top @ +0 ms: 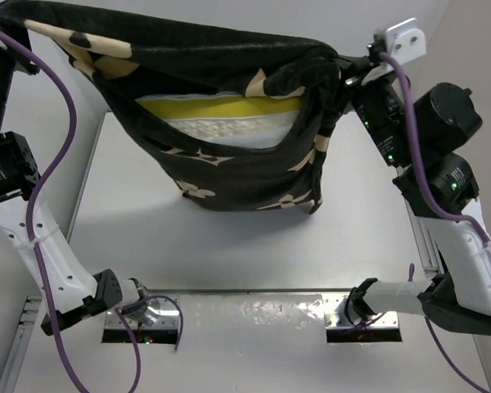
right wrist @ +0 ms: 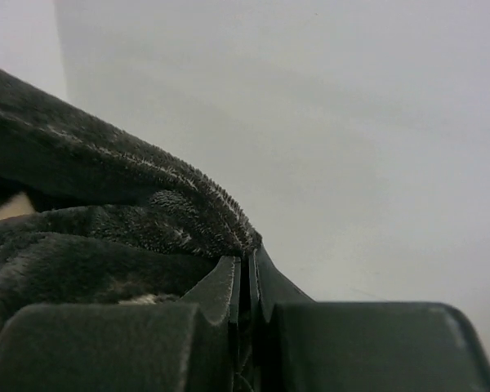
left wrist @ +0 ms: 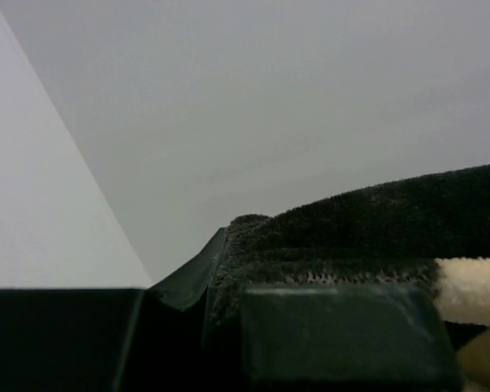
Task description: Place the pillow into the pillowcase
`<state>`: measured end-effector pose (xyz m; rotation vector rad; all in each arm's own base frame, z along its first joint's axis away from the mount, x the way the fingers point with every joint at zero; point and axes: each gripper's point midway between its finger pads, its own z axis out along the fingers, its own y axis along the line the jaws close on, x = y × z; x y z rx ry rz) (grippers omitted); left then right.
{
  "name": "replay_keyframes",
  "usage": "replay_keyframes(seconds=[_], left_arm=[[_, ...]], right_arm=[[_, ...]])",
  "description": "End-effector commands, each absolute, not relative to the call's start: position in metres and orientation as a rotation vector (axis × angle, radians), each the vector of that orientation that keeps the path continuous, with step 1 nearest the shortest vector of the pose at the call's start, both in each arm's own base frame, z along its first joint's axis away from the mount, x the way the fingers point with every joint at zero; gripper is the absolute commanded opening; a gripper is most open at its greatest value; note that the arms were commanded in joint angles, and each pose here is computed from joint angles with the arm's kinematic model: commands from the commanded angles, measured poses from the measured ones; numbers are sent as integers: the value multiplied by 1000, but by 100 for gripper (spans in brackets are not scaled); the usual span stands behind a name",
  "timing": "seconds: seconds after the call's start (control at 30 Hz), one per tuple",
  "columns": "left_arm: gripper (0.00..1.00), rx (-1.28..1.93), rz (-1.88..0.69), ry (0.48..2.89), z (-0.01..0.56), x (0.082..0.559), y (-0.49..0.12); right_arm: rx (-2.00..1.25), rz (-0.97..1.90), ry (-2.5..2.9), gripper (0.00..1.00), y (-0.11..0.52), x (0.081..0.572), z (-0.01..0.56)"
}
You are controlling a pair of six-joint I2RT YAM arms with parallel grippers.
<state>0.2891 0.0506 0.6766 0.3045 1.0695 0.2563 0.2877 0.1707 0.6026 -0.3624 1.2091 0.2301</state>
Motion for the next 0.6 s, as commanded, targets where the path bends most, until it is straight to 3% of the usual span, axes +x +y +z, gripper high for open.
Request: replay_keyframes(seconds=[0.0,0.1,0.27,0.47,0.57], left_arm=[[0,308,201,1036,679,295,53],[0,271,92,1131,646,333,70],[0,312,13,1147,636,350,68],[0,315,-22,1183,624,393,73],[0,268,-35,1219,604,446,82]], right_arm=[[-320,40,1123,0,151,303,623],[-368,6,1166,0,172,337,613],[-314,104,1182,0,179,400,613],[-89,348,1134,0,140,450,616],[61,490,979,0,100,462,656]])
